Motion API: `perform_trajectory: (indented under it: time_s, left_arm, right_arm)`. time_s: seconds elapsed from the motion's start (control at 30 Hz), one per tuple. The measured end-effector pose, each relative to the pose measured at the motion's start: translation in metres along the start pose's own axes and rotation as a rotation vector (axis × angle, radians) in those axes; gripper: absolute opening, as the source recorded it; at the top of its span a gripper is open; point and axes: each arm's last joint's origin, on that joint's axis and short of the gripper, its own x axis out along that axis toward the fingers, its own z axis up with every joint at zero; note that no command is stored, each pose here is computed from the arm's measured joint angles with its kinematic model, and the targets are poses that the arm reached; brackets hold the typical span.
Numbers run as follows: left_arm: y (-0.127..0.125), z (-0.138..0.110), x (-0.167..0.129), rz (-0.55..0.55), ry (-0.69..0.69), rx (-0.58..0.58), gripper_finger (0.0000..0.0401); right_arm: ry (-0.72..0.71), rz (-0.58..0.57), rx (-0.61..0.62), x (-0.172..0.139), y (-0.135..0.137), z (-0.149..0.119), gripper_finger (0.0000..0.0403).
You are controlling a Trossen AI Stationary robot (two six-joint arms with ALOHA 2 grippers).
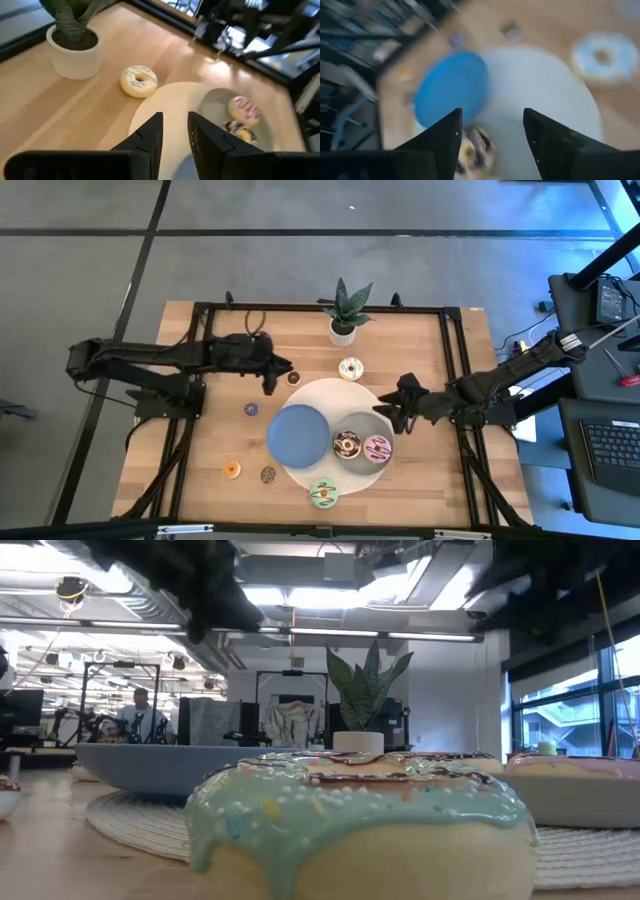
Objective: Pick & Place donuts
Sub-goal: Put the small dark brown donut on the blue plate
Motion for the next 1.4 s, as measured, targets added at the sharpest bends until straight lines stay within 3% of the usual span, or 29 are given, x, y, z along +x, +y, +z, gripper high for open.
perform_trajectory:
  time_s: [0.1, 0.23, 0.37, 0.5, 0.73, 0.9, 1.07, 1.4]
  left_arm:
    - [0.001, 0.003, 0.013, 0.018, 0.006, 0.032, 0.0086]
    - [0.005, 0.003, 0.024, 0.046, -0.012, 0.043, 0.0086]
    - [0.010, 0.002, 0.032, 0.052, 0.007, 0.041, 0.0087]
    - [0.017, 0.000, 0.038, 0.071, 0.033, 0.053, 0.0100]
    - [0.031, -0.004, 0.049, 0.165, 0.055, 0.040, 0.0161]
    - [0.033, -0.007, 0.051, 0.172, 0.066, -0.038, 0.0185]
    - [0.041, -0.014, 0.056, 0.287, 0.086, -0.114, 0.0187]
    - [0.057, -0.050, 0.081, 0.412, 0.296, -0.326, 0.0164]
  right_arm:
    - [-0.084, 0.028, -0.137, -0.001, -0.001, 0.002, 0.0211]
    - [-0.131, 0.058, -0.128, 0.000, 0.001, 0.004, 0.0211]
    - [-0.109, 0.102, -0.213, -0.004, -0.002, -0.001, 0.0211]
    - [-0.151, 0.158, -0.172, -0.017, -0.010, -0.003, 0.0211]
    - [-0.260, 0.258, -0.104, -0.034, -0.022, 0.000, 0.0211]
    - [-0.259, 0.271, -0.048, -0.035, -0.025, -0.002, 0.0211]
    - [-0.251, 0.264, -0.049, -0.032, -0.024, -0.003, 0.0211]
    - [-0.233, 0.245, -0.066, -0.028, -0.024, -0.006, 0.0211]
